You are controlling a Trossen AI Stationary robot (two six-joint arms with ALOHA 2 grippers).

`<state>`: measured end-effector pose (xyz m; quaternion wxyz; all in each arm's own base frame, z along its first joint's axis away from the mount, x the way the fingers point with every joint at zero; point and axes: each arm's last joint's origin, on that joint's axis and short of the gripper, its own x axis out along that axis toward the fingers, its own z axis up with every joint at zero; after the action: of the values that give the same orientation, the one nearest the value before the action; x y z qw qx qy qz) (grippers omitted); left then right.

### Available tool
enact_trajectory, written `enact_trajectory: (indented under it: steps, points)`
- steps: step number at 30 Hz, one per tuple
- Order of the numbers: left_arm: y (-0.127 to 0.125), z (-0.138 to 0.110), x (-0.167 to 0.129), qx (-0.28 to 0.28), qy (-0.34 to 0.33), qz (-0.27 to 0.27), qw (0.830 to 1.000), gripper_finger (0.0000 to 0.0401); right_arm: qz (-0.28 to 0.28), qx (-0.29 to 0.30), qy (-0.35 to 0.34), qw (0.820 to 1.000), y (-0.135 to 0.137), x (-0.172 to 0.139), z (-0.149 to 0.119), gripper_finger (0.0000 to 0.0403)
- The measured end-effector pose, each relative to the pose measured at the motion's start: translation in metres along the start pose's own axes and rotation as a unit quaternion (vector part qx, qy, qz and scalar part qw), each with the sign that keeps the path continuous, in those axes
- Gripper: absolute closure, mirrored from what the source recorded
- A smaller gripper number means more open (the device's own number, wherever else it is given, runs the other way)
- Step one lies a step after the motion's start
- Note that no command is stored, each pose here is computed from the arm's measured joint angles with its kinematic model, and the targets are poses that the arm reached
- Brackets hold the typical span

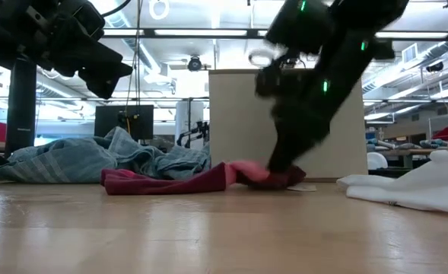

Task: Sort clothes
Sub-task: Put the right red sock into the gray laundry bin

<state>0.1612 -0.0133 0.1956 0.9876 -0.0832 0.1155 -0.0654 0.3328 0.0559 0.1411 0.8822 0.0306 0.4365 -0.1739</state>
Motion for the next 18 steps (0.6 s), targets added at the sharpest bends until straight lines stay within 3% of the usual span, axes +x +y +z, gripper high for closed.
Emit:
enact_trajectory:
  steps: [8,18]
  points:
    - [0.000,0.000,0.000,0.000,0.000,0.001,1.000,0.0266,-0.010,0.018,-0.089,0.996,-0.021,-0.072,0.028,0.0395]
    - [0.000,-0.001,0.000,-0.003,0.005,0.002,1.000,0.0266,-0.058,0.006,-0.250,0.966,-0.056,-0.170,0.060,0.0398]
